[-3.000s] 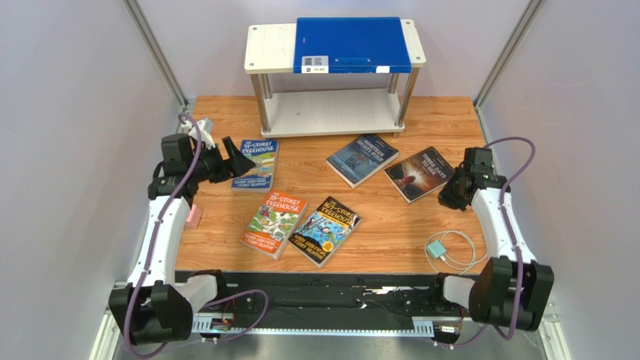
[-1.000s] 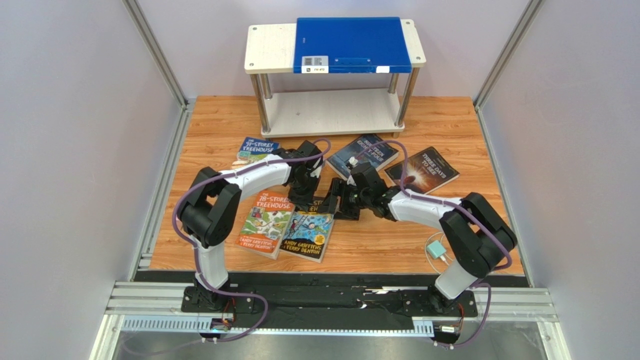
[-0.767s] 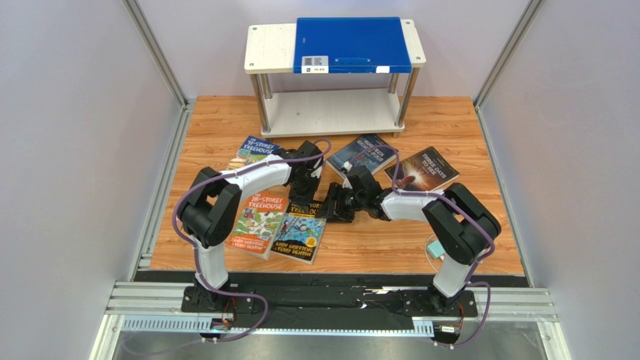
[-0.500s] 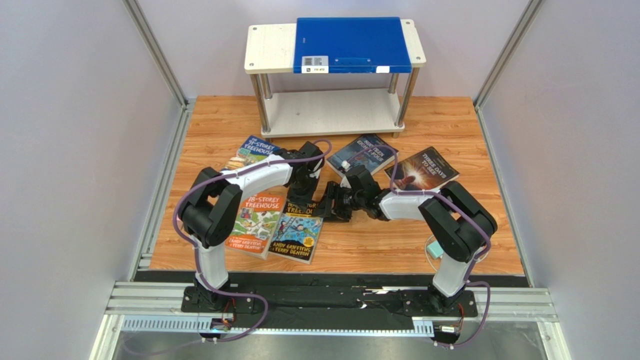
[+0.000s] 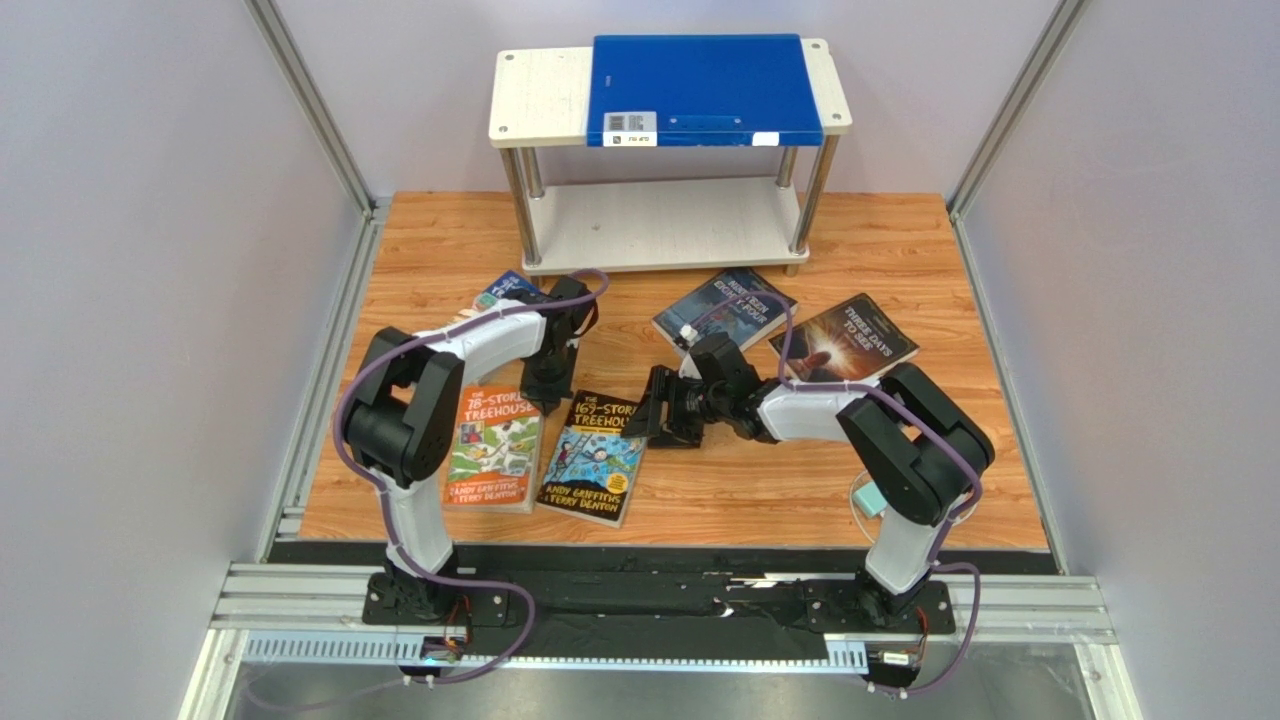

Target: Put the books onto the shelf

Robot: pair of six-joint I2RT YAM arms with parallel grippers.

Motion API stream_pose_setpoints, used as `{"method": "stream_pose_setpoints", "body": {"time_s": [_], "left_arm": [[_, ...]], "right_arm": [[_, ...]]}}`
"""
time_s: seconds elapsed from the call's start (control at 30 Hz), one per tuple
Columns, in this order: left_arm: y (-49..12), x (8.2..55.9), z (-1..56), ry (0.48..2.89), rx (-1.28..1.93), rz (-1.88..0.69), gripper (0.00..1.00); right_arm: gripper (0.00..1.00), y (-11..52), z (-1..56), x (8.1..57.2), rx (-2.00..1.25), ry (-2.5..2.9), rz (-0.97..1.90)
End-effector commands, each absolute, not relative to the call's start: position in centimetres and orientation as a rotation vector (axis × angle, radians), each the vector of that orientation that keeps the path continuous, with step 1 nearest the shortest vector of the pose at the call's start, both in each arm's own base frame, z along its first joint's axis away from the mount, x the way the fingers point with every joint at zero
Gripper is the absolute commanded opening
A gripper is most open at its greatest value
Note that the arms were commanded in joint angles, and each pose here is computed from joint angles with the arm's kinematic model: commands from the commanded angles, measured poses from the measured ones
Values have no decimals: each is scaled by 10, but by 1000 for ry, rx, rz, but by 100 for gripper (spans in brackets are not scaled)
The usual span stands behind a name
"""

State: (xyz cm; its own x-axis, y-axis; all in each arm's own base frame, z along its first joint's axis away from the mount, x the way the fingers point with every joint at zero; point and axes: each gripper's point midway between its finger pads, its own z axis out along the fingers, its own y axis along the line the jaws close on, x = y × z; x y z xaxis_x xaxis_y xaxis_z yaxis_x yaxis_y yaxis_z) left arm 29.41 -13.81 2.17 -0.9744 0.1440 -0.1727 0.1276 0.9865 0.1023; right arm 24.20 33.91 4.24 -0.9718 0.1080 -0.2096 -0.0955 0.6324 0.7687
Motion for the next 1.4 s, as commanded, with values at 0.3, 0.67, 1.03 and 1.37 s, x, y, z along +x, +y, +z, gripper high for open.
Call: {"method": "stream_pose_setpoints", "body": {"time_s": [0.3,0.67,1.03,1.37], "left_arm": [[-183,256,24,2998,376,-76,0],[-202,256,28,2985,390,-121,0],[-203,259,30,2978,388,-111,0],[-183,272,70,2836,348,-4,65]], "right_arm": [[54,368,72,232,-120,2535,1389],[53,386,131,243,-230,2284,1495],[35,386,77,246,-171,2539,1343],[0,371,83,257,-167,2543,1211]]}}
